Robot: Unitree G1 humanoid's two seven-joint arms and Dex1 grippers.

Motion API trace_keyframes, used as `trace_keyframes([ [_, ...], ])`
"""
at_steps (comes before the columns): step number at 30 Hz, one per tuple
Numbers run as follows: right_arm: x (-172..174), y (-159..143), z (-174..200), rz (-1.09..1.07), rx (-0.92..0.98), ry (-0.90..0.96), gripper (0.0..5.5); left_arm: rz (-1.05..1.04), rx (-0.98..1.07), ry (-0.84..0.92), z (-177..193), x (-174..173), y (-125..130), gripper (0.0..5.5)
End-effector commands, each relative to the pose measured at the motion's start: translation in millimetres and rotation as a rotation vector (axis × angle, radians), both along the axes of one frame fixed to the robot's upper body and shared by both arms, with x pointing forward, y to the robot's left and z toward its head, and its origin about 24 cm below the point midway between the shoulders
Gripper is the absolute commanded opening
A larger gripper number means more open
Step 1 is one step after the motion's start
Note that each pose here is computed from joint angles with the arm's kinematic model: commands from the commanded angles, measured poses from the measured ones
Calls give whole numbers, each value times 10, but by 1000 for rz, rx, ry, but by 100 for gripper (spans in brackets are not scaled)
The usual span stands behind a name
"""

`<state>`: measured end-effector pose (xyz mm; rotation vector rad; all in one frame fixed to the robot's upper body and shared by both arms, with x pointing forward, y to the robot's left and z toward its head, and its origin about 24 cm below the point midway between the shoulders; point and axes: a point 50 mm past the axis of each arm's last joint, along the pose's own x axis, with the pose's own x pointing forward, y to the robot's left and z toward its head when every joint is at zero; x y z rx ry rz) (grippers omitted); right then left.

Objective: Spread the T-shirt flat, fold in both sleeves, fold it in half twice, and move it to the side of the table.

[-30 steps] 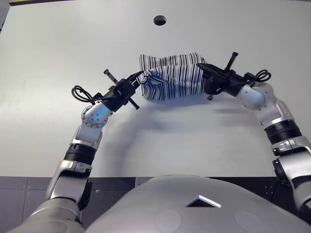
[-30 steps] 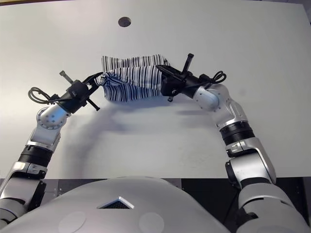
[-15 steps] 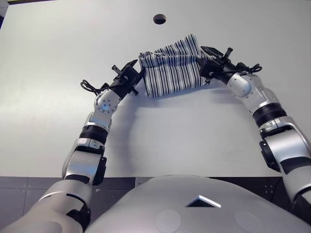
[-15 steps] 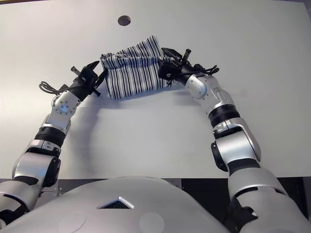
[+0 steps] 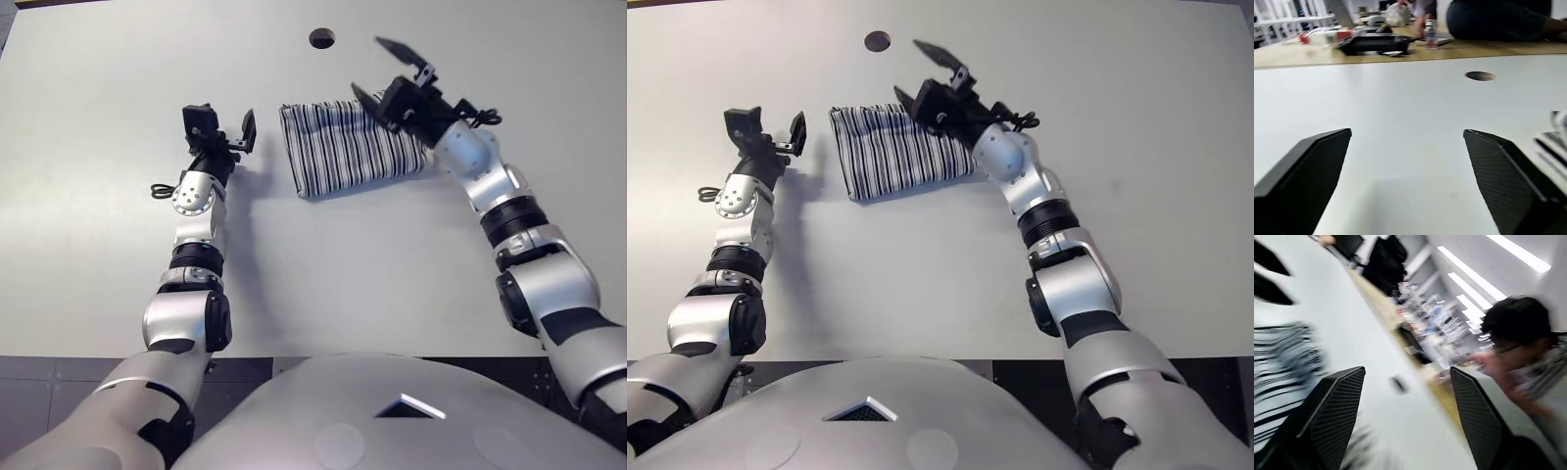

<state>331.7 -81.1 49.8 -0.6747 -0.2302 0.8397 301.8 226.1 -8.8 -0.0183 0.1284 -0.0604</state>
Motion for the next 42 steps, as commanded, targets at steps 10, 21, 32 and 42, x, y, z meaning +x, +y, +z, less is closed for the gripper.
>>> trace_keyframes([
  [10, 275, -130, -401, -685, 294, 636, 320, 93, -235, -204, 106, -367, -161, 548],
  [21, -286, -2085, -667, -1909, 936, 561, 320, 215, -238, -256, 147, -581, -100, 548],
  [32, 76, -2002, 35, -1637, 1138, 29, 320, 372, -75, -471, 371, -554, -173, 548],
  [42, -169, 54, -38, -609, 618, -181, 320, 225, 123, -543, 352, -528, -746, 548],
])
